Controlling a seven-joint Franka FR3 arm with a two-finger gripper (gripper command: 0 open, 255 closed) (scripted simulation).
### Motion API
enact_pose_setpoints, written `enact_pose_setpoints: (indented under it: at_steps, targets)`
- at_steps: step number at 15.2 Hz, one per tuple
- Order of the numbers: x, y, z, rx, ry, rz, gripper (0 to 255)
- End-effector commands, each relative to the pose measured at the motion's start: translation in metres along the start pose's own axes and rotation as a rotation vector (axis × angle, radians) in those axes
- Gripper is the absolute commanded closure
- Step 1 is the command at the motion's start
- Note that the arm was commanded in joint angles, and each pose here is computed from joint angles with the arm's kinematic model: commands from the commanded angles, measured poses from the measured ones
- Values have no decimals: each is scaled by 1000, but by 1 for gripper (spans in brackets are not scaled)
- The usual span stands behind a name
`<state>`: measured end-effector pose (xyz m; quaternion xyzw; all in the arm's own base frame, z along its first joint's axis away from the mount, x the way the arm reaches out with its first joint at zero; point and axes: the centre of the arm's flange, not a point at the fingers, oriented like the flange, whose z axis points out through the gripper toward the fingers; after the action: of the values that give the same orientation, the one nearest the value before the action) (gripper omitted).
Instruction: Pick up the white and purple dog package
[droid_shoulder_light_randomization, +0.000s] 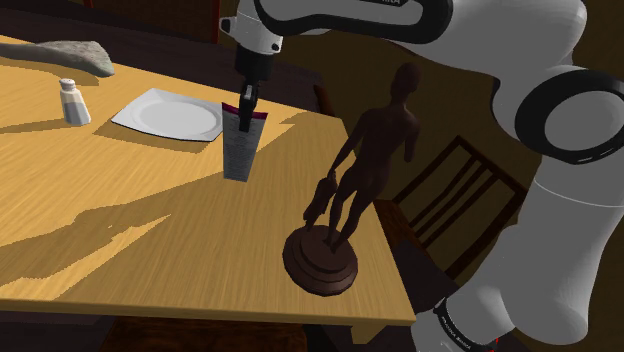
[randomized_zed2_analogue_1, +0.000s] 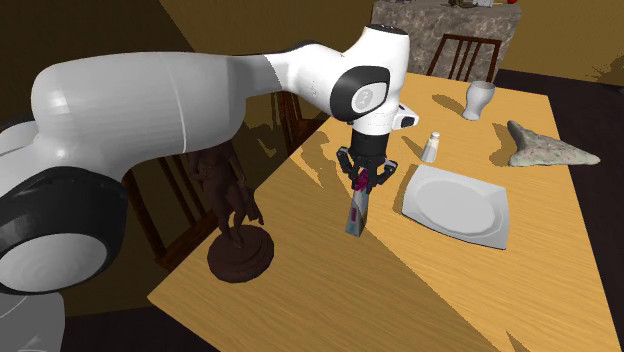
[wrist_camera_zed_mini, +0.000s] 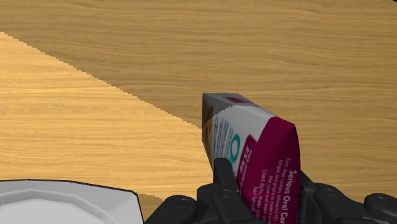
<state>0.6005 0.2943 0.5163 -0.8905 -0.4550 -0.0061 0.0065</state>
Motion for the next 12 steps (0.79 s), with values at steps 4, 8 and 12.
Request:
enact_pose_setpoints:
  at_steps: [4, 8, 12]
  targets:
    - [0, 0, 1, 0, -1, 0, 255]
    - [0, 0, -20, 0, -1, 0, 255]
    - [0, 0, -42, 0, -1, 0, 255]
